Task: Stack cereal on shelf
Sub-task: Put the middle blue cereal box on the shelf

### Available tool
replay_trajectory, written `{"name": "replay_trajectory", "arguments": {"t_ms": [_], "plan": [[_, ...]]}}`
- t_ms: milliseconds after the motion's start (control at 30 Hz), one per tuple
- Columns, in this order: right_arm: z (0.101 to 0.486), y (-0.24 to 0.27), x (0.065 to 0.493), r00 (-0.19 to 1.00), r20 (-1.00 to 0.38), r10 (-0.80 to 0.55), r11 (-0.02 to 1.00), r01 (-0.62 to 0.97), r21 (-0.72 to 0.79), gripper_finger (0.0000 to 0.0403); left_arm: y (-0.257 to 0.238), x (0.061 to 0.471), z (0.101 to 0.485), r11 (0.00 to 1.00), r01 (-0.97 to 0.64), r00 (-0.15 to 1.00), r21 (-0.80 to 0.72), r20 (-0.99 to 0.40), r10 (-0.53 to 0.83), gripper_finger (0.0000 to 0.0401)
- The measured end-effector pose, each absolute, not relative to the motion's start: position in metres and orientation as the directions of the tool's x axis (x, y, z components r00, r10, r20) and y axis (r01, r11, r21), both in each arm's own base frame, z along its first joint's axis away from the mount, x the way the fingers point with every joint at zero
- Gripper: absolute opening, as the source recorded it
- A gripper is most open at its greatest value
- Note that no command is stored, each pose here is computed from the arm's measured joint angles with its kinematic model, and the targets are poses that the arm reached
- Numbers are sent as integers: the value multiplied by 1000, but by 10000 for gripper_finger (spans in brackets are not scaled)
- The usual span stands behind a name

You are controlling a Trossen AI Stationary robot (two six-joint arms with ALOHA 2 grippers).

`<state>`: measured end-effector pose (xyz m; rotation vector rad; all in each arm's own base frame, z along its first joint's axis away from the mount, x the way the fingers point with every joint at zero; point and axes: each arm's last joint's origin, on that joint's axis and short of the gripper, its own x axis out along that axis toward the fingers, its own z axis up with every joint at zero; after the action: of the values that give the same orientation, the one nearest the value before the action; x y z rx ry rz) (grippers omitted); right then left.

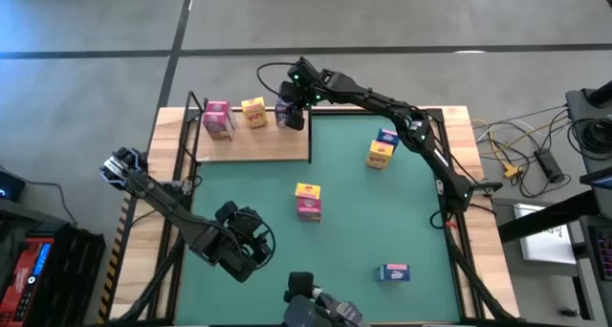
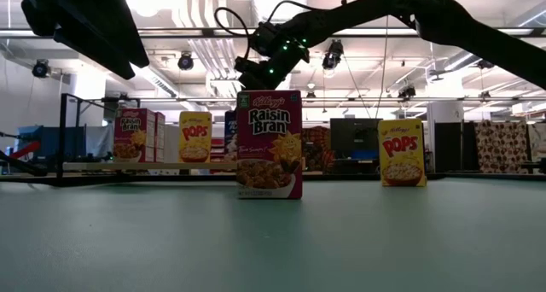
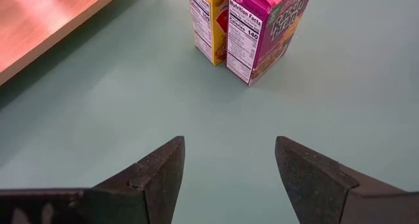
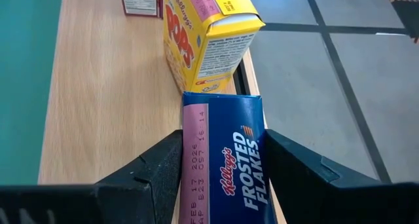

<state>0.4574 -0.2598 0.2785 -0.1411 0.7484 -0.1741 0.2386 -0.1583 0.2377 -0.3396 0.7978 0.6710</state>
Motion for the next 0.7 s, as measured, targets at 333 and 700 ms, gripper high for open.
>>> {"name": "replay_trajectory", "arguments": {"t_ms": [333, 700], "plan": [[278, -260, 457, 720, -663, -208, 975, 100, -198, 194, -158, 239, 238, 742, -669, 509, -37, -750, 422, 221], [278, -260, 457, 717, -666, -206, 978, 125, -168, 198, -158, 239, 238, 742, -669, 509, -36, -750, 422, 221]]}}
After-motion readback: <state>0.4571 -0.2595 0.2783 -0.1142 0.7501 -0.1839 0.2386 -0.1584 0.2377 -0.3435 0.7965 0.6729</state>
